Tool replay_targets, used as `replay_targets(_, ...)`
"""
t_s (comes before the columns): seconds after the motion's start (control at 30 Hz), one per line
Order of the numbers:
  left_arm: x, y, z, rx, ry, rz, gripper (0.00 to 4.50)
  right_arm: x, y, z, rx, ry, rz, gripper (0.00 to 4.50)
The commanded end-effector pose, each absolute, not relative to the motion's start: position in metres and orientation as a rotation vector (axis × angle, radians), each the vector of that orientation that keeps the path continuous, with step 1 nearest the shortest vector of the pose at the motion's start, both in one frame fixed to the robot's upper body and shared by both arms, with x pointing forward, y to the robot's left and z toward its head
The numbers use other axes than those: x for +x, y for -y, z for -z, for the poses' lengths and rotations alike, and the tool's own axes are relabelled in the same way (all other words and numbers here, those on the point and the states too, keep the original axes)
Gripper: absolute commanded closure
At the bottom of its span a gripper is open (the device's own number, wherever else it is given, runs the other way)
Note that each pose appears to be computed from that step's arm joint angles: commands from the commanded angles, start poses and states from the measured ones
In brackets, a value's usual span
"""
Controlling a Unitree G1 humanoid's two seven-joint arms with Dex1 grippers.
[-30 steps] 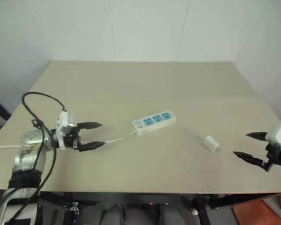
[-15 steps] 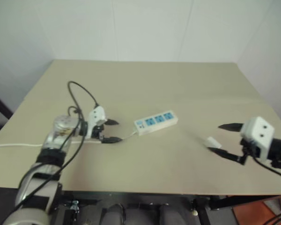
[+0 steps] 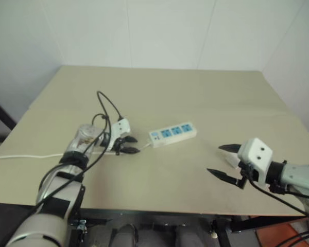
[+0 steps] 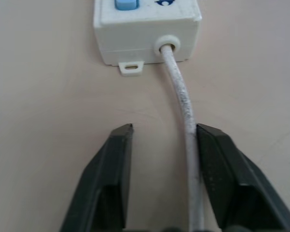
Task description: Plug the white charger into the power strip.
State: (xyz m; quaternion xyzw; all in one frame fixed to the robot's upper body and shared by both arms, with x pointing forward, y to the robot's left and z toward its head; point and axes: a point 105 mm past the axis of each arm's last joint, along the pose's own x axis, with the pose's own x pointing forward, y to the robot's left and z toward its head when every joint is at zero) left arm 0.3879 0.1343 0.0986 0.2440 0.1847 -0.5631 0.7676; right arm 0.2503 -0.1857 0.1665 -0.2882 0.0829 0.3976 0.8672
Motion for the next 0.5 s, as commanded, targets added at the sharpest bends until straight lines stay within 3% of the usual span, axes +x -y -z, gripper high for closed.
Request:
replay_targets(0.03, 0.379, -0.143, -0.079, 0.519, -0.509, 1.238, 3.4, 0.251, 0.185, -0.174, -0.63, -0.144, -0.815, 0.0)
replay_targets(0.13, 0.374, -0.143, -0.082, 0.501, -0.496, 1.286, 4.39, 0.252, 0.183, -0.172, -0.629, -0.146, -0.816, 0.0)
replay_targets(0.37, 0.36, -0.146, -0.101, 0.411, -0.401, 1.304, 4.45, 0.254, 0.178, -0.172, -0.626, -0.128, -0.832, 0.0)
replay_targets(0.5, 0.33, -0.152, -0.116, 0.367, -0.366, 1.313, 4.45, 0.256, 0.177, -0.169, -0.628, -0.129, -0.835, 0.0)
